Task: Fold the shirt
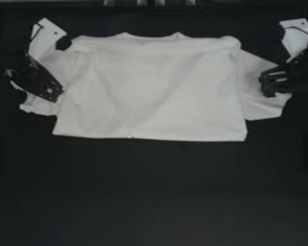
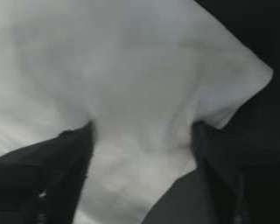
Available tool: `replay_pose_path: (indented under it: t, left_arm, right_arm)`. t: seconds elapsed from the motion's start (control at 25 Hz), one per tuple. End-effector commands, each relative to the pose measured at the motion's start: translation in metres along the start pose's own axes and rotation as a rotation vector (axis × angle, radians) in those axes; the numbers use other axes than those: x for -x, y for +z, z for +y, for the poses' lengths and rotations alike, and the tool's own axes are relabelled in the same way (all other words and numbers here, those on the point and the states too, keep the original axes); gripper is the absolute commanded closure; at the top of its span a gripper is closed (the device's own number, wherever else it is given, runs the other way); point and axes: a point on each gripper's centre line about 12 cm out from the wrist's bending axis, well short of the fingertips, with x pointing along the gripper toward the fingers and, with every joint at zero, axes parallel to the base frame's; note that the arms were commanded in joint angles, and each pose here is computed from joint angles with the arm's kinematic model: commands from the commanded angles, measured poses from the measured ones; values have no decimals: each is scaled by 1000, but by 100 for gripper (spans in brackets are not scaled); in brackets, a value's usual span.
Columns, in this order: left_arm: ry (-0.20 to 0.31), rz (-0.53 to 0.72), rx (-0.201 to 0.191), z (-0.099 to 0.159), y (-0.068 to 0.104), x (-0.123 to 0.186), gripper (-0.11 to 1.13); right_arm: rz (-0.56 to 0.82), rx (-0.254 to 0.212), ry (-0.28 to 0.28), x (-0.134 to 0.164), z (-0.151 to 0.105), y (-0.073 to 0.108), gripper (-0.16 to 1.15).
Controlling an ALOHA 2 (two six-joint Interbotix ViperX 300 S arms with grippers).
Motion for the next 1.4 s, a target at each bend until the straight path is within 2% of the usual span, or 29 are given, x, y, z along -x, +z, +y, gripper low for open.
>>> replay_pose_path:
  t: [0.04, 0.2, 0.24, 0.28, 0.44, 0.88, 1.08, 1.24, 1.4]
  left_arm:
    - [-14, -50, 6, 1, 7, 15, 98]
    - [-14, -52, 4, 1, 8, 16, 98]
    - [-14, -54, 1, 0, 8, 16, 98]
    - [-15, -53, 1, 0, 7, 16, 98]
    - [-25, -68, -11, -4, 7, 20, 98]
    - [-119, -216, -44, -28, 26, 63, 98]
    - [-210, -317, -52, -46, 40, 82, 98]
    - [-291, -403, -48, -58, 50, 96, 98]
    - [-350, -456, -53, -69, 55, 105, 98]
  right_arm:
    - [0, 0, 10, 1, 3, -1, 35]
    - [-6, 30, 17, 2, 8, -3, 93]
    - [-5, 29, 20, 3, 9, -3, 104]
    - [-7, 34, 18, 4, 9, -2, 107]
    - [-40, 65, 48, 15, 20, 1, 90]
    - [-182, 129, 181, 78, 61, 23, 93]
    - [-245, 165, 267, 101, 87, 30, 93]
    - [-292, 174, 344, 113, 103, 33, 93]
    - [-336, 185, 425, 120, 119, 35, 93]
